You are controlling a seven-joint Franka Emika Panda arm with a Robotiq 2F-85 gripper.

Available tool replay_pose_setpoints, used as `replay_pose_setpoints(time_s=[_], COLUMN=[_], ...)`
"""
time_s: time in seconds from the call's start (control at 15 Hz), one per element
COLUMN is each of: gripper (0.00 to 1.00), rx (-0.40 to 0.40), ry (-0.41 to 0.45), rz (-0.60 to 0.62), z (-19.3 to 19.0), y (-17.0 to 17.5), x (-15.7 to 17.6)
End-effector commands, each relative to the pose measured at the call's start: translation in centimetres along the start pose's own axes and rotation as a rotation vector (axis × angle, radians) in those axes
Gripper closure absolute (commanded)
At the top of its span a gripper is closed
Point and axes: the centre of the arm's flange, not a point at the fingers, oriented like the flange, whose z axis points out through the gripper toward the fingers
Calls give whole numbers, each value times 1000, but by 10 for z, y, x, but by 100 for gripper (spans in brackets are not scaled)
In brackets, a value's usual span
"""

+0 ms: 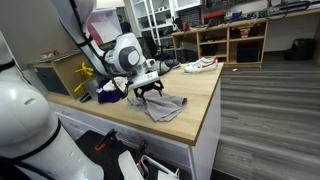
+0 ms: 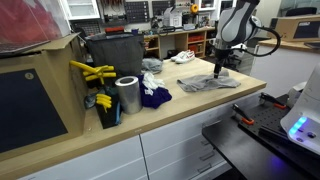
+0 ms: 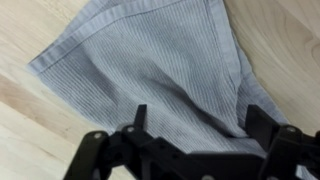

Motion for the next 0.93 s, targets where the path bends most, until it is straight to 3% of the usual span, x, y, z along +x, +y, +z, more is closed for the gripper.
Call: replay_pose_setpoints(time_s=[0.0, 0.73, 0.8, 0.87], gripper=[0, 0, 17, 26], rx=[6, 69, 67, 63], ry=[21, 65, 71, 78], rz=[91, 270, 276, 276], z=[11, 33, 35, 37], y=[-8, -18, -21, -23], x=[14, 78, 84, 91])
